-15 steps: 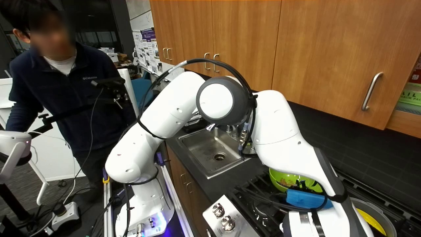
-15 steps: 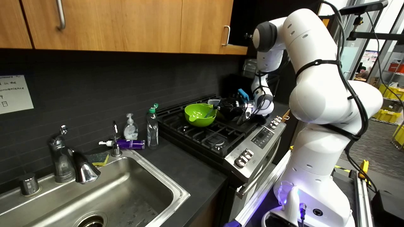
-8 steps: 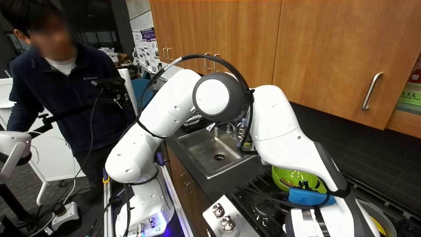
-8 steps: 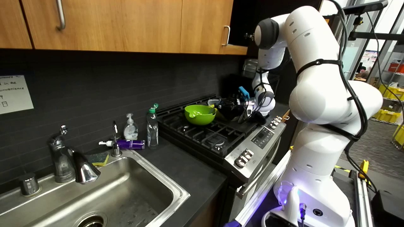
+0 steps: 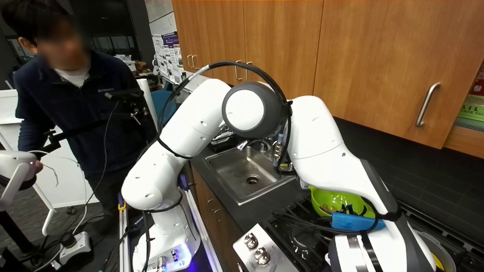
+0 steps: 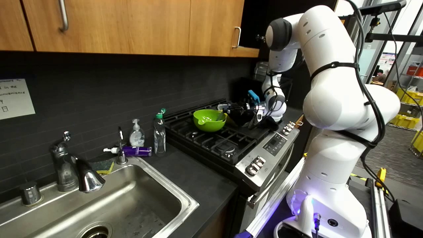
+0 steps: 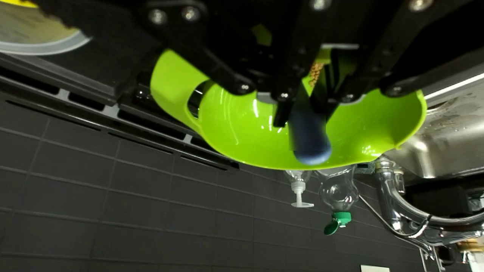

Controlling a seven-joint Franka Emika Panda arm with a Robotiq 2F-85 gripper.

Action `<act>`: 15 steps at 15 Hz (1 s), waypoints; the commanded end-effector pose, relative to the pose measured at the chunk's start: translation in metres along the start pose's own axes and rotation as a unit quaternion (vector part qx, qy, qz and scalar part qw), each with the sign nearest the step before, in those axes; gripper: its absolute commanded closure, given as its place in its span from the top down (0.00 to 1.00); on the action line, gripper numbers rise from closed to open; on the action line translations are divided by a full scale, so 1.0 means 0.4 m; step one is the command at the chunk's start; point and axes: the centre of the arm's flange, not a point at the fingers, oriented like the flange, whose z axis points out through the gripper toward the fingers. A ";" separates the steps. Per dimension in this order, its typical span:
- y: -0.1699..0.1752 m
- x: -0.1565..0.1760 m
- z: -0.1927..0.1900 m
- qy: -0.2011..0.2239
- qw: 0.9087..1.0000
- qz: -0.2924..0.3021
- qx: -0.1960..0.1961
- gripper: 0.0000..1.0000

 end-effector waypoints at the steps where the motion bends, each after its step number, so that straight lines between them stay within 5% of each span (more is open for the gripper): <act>1: -0.001 -0.036 0.036 0.005 1.000 0.003 -0.013 0.05; 15: 0.002 -0.037 0.082 -0.001 1.000 0.002 -0.030 0.05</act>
